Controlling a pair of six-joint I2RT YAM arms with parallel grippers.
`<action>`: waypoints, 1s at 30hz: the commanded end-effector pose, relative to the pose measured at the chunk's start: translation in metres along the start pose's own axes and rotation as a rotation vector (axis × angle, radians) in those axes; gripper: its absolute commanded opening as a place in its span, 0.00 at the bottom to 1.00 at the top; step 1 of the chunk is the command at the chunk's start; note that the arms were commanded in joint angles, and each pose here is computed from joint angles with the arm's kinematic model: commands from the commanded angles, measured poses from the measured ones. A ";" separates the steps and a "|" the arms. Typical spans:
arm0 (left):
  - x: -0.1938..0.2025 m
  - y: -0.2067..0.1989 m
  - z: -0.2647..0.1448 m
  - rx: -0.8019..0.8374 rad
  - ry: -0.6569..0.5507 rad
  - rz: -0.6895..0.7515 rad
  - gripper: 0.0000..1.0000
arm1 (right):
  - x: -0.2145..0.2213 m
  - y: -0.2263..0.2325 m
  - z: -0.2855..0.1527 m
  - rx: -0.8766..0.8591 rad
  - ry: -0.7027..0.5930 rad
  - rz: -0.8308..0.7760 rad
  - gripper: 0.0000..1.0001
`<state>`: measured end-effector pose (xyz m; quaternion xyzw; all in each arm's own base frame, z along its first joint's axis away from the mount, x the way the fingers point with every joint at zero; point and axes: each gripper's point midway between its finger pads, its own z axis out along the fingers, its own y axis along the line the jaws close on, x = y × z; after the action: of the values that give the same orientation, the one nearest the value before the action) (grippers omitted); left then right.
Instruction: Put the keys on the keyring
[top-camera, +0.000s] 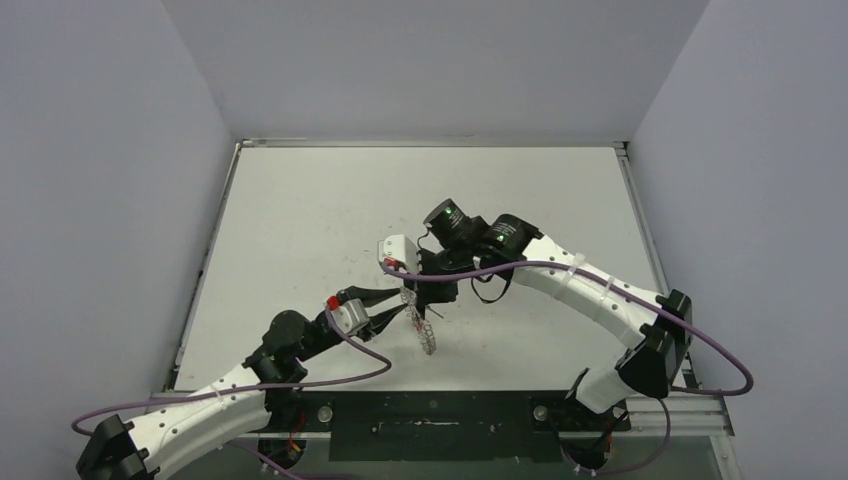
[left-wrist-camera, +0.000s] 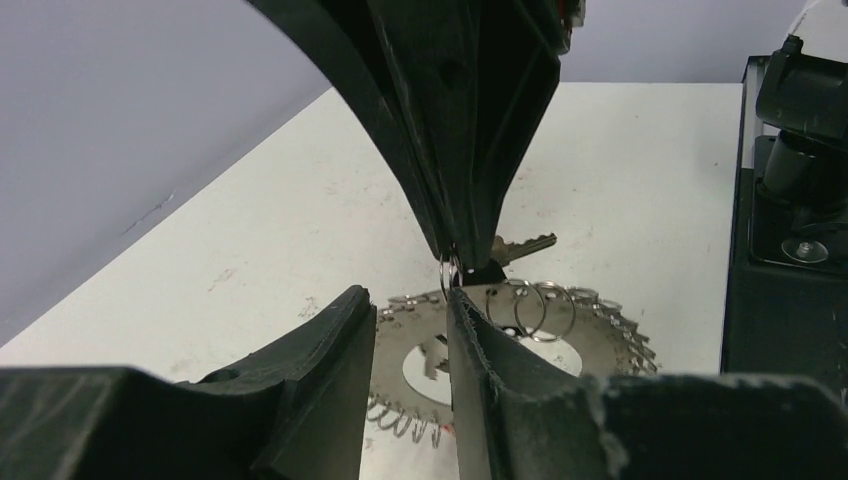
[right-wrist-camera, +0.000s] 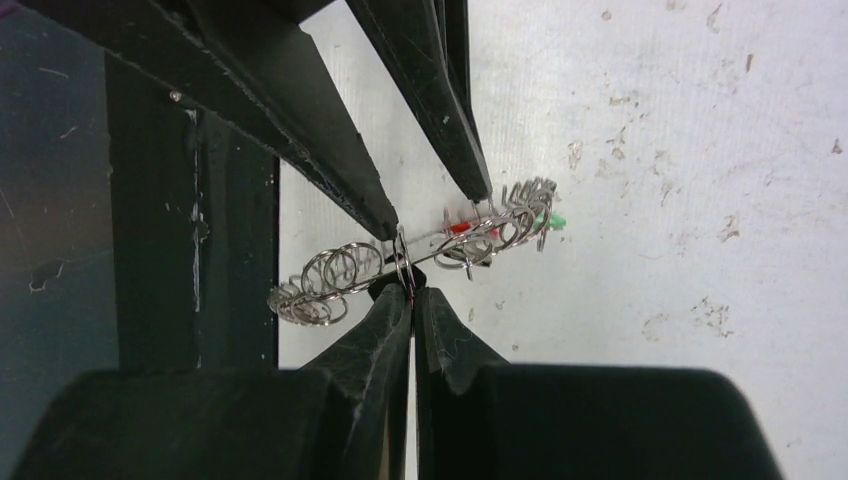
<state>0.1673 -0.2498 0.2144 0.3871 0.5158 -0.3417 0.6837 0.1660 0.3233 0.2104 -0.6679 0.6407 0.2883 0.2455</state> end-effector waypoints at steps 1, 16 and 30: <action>-0.012 0.004 0.002 0.003 0.038 0.022 0.31 | 0.001 -0.008 -0.002 0.056 0.100 0.014 0.00; 0.006 -0.009 0.013 0.091 0.123 -0.010 0.31 | -0.006 -0.007 0.014 0.049 0.152 0.042 0.00; -0.003 -0.004 0.022 0.073 0.071 -0.010 0.24 | -0.002 -0.006 0.019 0.045 0.178 0.040 0.00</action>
<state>0.1710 -0.2662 0.1711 0.4403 0.5797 -0.3326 0.5995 0.1677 0.3277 0.1807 -0.6741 0.6874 0.2119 0.1677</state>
